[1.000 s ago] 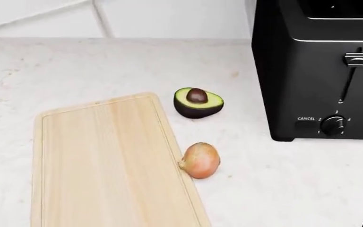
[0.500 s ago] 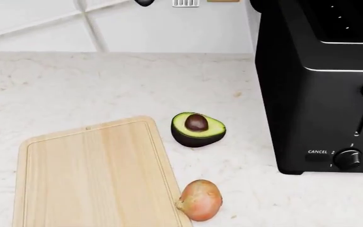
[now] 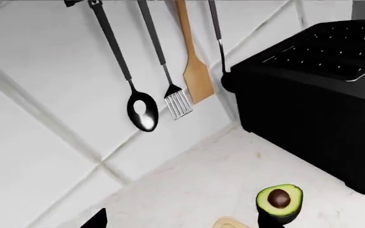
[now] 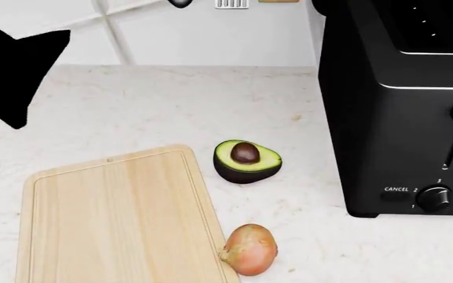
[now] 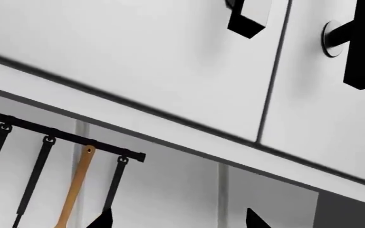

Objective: Place the avocado, onion, tomato and bell pepper on the cutting board.

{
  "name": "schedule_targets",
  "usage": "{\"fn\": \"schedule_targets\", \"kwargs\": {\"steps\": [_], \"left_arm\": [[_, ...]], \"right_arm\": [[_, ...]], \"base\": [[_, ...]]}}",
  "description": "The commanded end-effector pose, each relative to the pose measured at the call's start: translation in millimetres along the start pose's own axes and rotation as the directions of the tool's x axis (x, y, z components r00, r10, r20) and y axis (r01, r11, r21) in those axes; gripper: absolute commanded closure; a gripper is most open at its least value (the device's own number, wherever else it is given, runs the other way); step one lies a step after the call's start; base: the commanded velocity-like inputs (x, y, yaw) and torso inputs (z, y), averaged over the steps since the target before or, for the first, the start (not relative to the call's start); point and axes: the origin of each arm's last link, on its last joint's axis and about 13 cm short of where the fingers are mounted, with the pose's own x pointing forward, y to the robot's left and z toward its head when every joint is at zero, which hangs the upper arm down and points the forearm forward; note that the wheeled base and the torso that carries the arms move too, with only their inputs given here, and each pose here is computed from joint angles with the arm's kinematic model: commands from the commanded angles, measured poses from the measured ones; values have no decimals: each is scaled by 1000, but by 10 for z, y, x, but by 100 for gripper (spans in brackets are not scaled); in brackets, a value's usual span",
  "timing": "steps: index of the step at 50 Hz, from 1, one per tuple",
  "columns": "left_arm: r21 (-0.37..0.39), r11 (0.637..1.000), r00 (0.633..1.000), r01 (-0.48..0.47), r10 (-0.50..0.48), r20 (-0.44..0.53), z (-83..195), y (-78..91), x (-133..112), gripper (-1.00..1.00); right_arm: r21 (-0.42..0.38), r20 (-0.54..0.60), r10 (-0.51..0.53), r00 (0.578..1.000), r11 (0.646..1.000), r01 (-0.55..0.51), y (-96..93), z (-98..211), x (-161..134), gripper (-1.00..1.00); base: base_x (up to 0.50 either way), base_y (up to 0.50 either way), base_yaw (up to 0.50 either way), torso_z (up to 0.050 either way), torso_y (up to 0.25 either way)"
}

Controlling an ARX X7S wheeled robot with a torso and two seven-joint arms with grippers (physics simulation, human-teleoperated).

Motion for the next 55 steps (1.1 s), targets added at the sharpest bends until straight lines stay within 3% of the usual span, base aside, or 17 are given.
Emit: {"fn": "schedule_targets", "kwargs": {"steps": [1, 3, 6, 7, 10, 14, 19, 24, 31, 32, 33, 35, 40, 47, 55], "left_arm": [[-16, 954, 939, 300, -299, -170, 384, -123, 85, -100], [-55, 938, 917, 343, -347, -199, 426, -126, 134, -100], [14, 929, 891, 370, -350, -288, 433, -130, 242, -100], [-14, 925, 882, 379, -366, -296, 443, -117, 276, -100], [2, 918, 864, 396, -372, -339, 511, -117, 393, -100], [-29, 882, 779, 471, -431, -454, 549, -195, 543, -100], [7, 864, 752, 504, -435, -496, 671, -263, 731, -100], [34, 808, 670, 589, -464, -579, 733, -356, 899, -100], [56, 766, 643, 641, -496, -584, 754, -510, 1158, -100], [86, 751, 636, 654, -485, -600, 727, -545, 1190, -100], [125, 747, 655, 653, -474, -589, 729, -562, 1238, -100], [162, 709, 629, 686, -467, -621, 698, -610, 1254, -100], [223, 697, 653, 681, -441, -616, 729, -654, 1423, -100], [301, 678, 691, 671, -425, -585, 702, -739, 1466, -100], [386, 617, 702, 686, -419, -576, 599, -959, 1484, -100]], "right_arm": [[9, 27, -19, 999, 1000, 19, -84, 121, 31, -100], [10, 27, -15, 1000, 1000, 15, -74, 112, 26, -100], [7, 33, -5, 999, 1000, 5, -57, 102, 26, -100], [5, 32, -4, 999, 1000, 4, -56, 95, 31, -100], [6, 30, -7, 1000, 1000, 7, -63, 78, 47, -100], [5, 31, -7, 999, 1000, 7, -64, 86, 57, -100], [4, 28, -13, 1000, 1000, 13, -90, 93, 41, -100], [4, 29, -21, 999, 1000, 21, -112, 106, 45, -100], [5, 27, -20, 999, 1000, 20, -109, 81, 83, -100], [7, 24, -20, 1000, 1000, 20, -105, 69, 87, -100], [6, 25, -17, 1000, 1000, 17, -97, 61, 81, -100], [8, 22, -18, 1000, 1000, 18, -93, 38, 78, -100], [10, 19, -18, 1000, 1000, 18, -91, 16, 100, -100], [12, 11, -23, 1000, 1000, 23, -110, -25, 87, -100], [15, 12, -27, 1000, 1000, 27, -127, -21, 65, -100]], "base": [[0, 0, 0, 0, 0], [0, 0, 0, 0, 0], [0, 0, 0, 0, 0], [0, 0, 0, 0, 0], [0, 0, 0, 0, 0], [0, 0, 0, 0, 0], [0, 0, 0, 0, 0], [0, 0, 0, 0, 0], [0, 0, 0, 0, 0], [0, 0, 0, 0, 0], [0, 0, 0, 0, 0], [0, 0, 0, 0, 0], [0, 0, 0, 0, 0], [0, 0, 0, 0, 0], [0, 0, 0, 0, 0]]}}
